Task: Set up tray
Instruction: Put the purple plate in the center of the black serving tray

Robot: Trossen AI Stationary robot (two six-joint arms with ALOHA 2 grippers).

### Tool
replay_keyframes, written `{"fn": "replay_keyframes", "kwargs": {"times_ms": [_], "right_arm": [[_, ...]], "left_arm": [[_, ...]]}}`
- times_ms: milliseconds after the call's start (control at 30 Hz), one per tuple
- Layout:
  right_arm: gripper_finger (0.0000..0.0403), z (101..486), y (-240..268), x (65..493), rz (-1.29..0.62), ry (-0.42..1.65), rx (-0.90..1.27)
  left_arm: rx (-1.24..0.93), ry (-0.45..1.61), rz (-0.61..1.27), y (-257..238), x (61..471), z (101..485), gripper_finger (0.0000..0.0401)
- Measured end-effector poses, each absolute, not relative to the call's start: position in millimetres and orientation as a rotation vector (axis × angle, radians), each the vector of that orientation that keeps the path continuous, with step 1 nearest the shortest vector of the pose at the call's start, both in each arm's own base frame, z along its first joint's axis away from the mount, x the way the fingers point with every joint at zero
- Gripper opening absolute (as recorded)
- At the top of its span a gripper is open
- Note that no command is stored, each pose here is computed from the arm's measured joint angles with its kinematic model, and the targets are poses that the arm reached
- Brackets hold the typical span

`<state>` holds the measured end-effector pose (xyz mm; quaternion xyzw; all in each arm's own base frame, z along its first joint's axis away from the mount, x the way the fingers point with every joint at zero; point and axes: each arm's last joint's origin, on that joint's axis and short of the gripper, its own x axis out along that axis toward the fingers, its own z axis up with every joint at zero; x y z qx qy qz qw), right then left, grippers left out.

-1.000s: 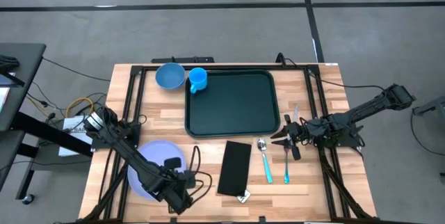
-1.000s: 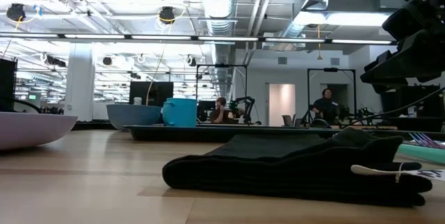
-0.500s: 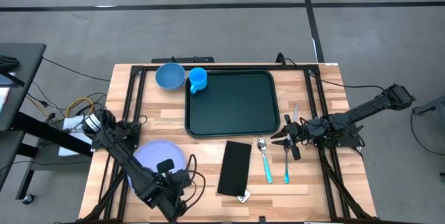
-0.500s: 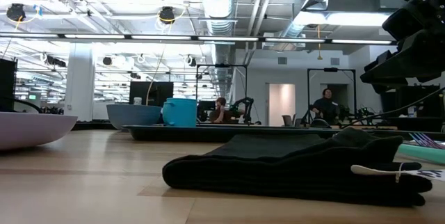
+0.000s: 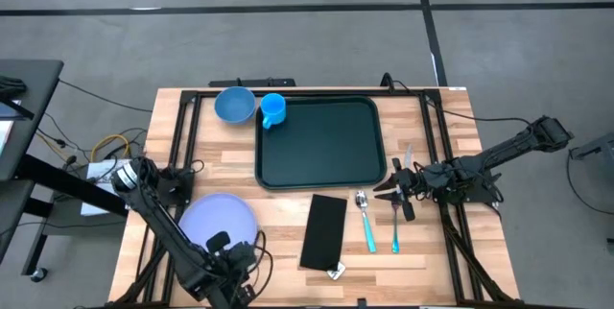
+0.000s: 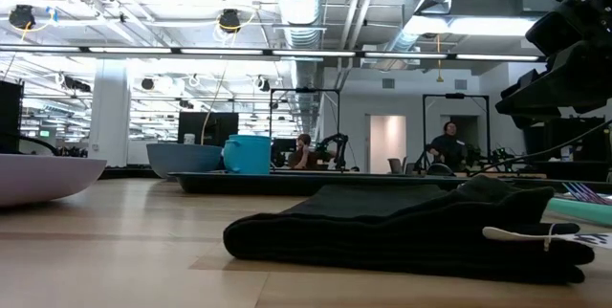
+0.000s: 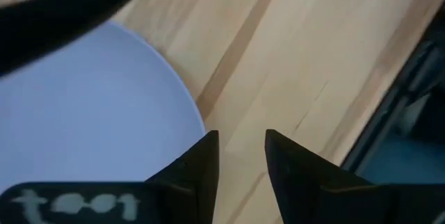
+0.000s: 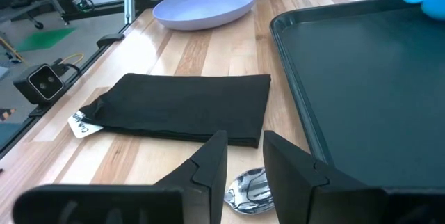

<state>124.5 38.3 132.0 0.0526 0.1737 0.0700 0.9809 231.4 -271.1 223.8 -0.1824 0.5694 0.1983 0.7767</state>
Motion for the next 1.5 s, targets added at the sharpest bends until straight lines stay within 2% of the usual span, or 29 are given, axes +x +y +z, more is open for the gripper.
{"fn": "replay_keyframes", "kwargs": {"times_ms": [233, 700, 1200, 1500], "right_arm": [[0.0087, 132, 38, 124, 0.141, 0.351, 0.106], [0.0087, 132, 38, 124, 0.141, 0.352, 0.105], [0.0087, 132, 38, 124, 0.141, 0.353, 0.105], [0.0087, 132, 38, 124, 0.141, 0.35, 0.106]], "left_arm": [[-0.332, 1.359, 0.414, -279, 239, 193, 0.0107], [-0.241, 1.419, 0.422, -278, 230, 192, 0.0107], [-0.278, 1.419, 0.446, -280, 231, 189, 0.0107], [-0.212, 1.576, 0.485, -284, 235, 152, 0.0107]]}}
